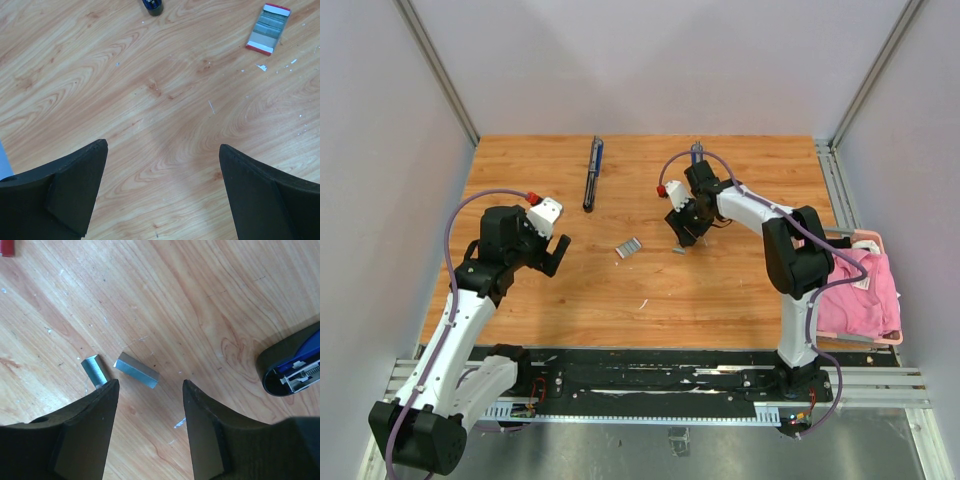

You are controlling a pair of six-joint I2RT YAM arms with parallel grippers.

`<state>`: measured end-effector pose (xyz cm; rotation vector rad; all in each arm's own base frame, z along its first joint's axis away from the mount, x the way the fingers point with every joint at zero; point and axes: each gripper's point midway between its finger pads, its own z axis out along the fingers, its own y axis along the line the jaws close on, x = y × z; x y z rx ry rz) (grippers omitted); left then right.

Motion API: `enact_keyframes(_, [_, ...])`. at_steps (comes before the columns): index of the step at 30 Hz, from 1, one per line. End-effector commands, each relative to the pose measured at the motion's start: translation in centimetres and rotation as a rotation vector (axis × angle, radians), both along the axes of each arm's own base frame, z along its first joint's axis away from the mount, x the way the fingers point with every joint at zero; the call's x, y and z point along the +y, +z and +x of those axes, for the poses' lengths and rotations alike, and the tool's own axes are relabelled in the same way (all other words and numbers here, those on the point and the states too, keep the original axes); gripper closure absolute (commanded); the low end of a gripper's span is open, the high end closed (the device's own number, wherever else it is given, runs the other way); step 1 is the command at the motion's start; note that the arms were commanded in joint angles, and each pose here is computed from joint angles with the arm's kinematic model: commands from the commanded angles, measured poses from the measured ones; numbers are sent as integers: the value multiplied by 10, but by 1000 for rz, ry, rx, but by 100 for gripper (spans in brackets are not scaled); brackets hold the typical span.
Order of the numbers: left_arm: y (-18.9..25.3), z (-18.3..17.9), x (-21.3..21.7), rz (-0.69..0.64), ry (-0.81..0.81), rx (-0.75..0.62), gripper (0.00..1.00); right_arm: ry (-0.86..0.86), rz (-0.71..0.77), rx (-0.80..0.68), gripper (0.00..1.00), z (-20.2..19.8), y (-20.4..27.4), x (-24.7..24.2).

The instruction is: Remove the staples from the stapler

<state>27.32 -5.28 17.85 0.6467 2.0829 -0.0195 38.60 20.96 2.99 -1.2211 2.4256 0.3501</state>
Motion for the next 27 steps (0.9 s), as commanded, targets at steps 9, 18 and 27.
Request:
enact_keyframes(9, [0, 3, 2, 8, 7, -14, 2, 195, 115, 50, 49, 1, 47, 8])
enact_keyframes(18, [1, 3, 3, 9, 13, -17, 2, 513, 59, -55, 55, 3, 42, -13])
enact_keyframes(27, [1, 3, 4, 12, 16, -18, 2, 745, 88, -116, 58, -9, 36, -4])
